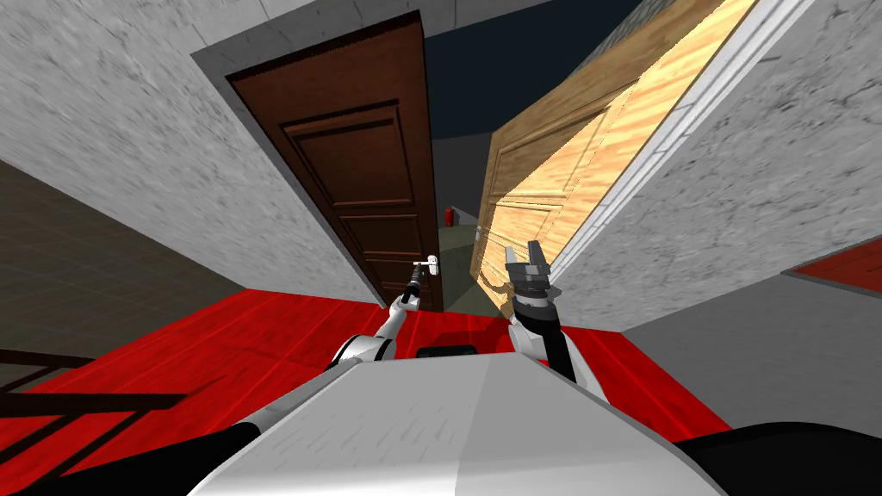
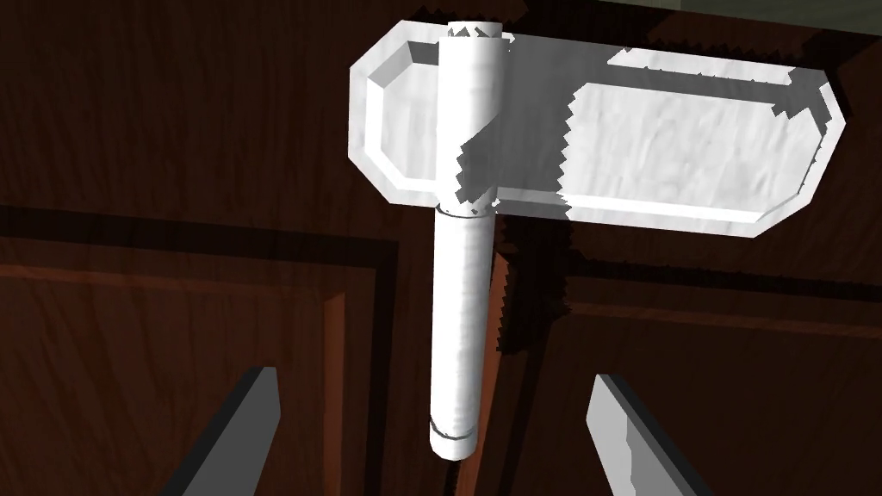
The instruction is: Push the door open
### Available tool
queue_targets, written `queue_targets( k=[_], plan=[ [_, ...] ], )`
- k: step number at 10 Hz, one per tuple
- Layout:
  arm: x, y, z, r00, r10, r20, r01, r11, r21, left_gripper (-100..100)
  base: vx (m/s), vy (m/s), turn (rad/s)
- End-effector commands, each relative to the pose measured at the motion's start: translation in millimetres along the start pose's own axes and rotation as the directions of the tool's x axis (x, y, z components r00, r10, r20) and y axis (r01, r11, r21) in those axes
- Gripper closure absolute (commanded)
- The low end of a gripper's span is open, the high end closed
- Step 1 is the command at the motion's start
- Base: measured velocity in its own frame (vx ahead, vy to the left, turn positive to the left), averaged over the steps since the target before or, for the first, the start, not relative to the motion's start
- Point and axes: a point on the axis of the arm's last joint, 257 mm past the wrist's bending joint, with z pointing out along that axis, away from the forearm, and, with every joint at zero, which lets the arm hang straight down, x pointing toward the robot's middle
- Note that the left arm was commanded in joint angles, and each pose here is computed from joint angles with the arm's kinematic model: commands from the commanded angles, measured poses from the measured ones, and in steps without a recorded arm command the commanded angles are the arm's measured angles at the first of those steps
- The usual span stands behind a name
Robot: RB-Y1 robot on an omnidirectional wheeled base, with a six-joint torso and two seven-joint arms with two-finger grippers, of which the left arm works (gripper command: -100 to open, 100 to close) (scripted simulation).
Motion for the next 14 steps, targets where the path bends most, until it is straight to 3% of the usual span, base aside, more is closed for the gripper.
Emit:
queue_targets(
  k=[1,5,6,11,14],
  plan=[
    [-1.4,0.7,-0.6,1.0,-0.001,0.003,0.001,1.0,-0.001,-100,0.22,-0.027,-0.02],
    [4.2,2.3,-1.2,0.9999,-0.014,0.002,0.014,0.9999,-0.001,-100,0.148,-0.025,-0.015],
    [4.2,2.3,-1.2,0.9999,-0.014,0.002,0.014,0.9999,-0.001,100,-0.01,0.001,0.002],
    [4.2,2.3,-1.2,0.9999,-0.014,0.002,0.014,0.9999,-0.001,100,-0.007,0.002,-0.004],
    [-25.4,-2.2,-1.1,0.9988,-0.004,0.049,0.004,1.0,0.005,100,0.126,-0.08,0.012]
  ],
)
